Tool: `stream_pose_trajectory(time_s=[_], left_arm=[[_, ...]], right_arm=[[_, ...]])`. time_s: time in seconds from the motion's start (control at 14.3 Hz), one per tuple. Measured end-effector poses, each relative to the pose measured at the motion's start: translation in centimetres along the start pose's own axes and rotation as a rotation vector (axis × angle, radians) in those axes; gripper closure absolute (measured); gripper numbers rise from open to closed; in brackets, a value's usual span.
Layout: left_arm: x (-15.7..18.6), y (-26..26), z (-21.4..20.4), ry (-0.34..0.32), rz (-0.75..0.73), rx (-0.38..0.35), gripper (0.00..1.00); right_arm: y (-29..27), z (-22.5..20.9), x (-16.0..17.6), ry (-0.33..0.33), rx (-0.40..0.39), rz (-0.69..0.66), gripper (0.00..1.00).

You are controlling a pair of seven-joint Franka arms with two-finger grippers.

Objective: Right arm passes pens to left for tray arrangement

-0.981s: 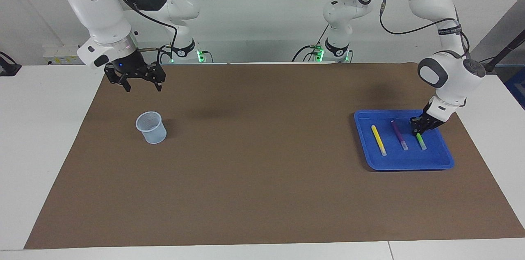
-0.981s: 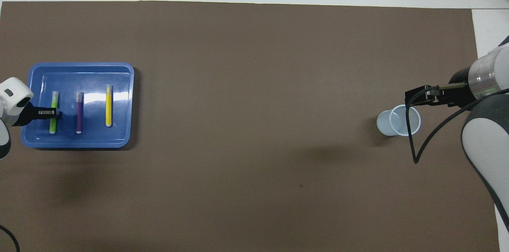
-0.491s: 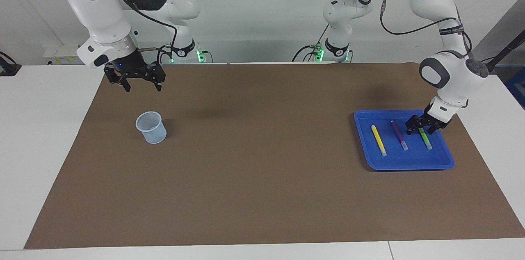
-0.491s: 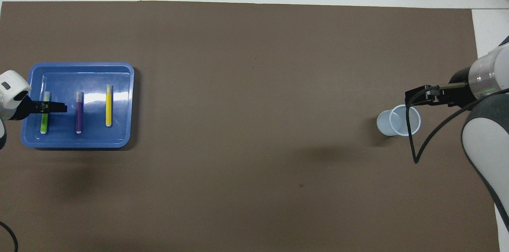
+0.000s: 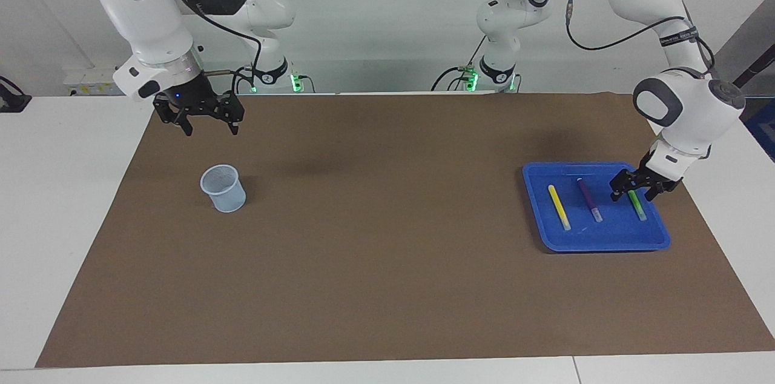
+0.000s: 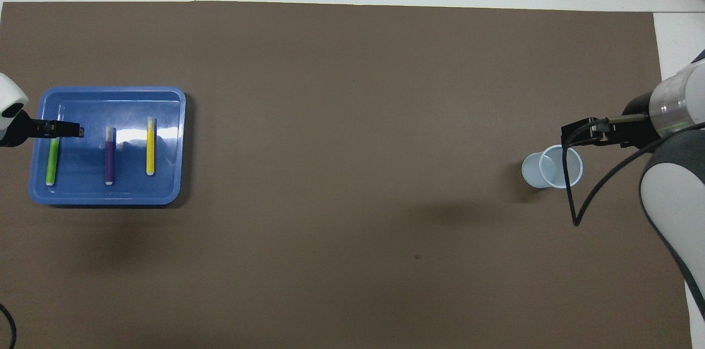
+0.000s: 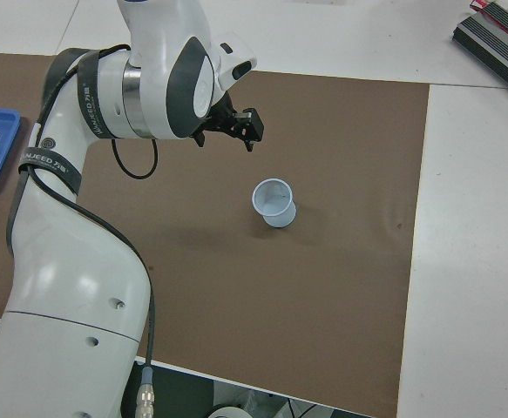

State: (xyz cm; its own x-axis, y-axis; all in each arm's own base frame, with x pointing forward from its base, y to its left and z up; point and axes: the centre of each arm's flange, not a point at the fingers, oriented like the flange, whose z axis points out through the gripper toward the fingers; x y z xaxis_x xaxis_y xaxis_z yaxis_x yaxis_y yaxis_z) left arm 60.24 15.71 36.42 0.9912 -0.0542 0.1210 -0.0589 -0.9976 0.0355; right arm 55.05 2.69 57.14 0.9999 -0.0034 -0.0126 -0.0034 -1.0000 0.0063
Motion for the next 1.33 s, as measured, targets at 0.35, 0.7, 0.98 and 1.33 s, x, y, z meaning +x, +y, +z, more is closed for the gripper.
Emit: stream_pose_trajectory(time_s=[0.35, 0.7, 0.98, 1.33], left_arm=[[3.1, 1.7, -4.9, 0.009, -0.063, -0.009, 0.0], [6.0, 6.3, -10.2, 0.018, -0.099, -0.022, 0.0], [6.9, 8.9, -14.1, -0.014, -0.096, -0.034, 0.0], [7.2, 11.2, -17.5, -0.037, -0.099, -0.041, 0.0]], right_arm=[[0.0, -0.1, 0.0, 0.002, 0.0, 0.0, 0.0], [0.0, -0.1, 0.0, 0.002, 0.0, 0.0, 0.0], [0.0, -0.2, 0.0, 0.003, 0.0, 0.0, 0.0], [0.0, -0.2, 0.0, 0.004, 0.0, 0.0, 0.0]])
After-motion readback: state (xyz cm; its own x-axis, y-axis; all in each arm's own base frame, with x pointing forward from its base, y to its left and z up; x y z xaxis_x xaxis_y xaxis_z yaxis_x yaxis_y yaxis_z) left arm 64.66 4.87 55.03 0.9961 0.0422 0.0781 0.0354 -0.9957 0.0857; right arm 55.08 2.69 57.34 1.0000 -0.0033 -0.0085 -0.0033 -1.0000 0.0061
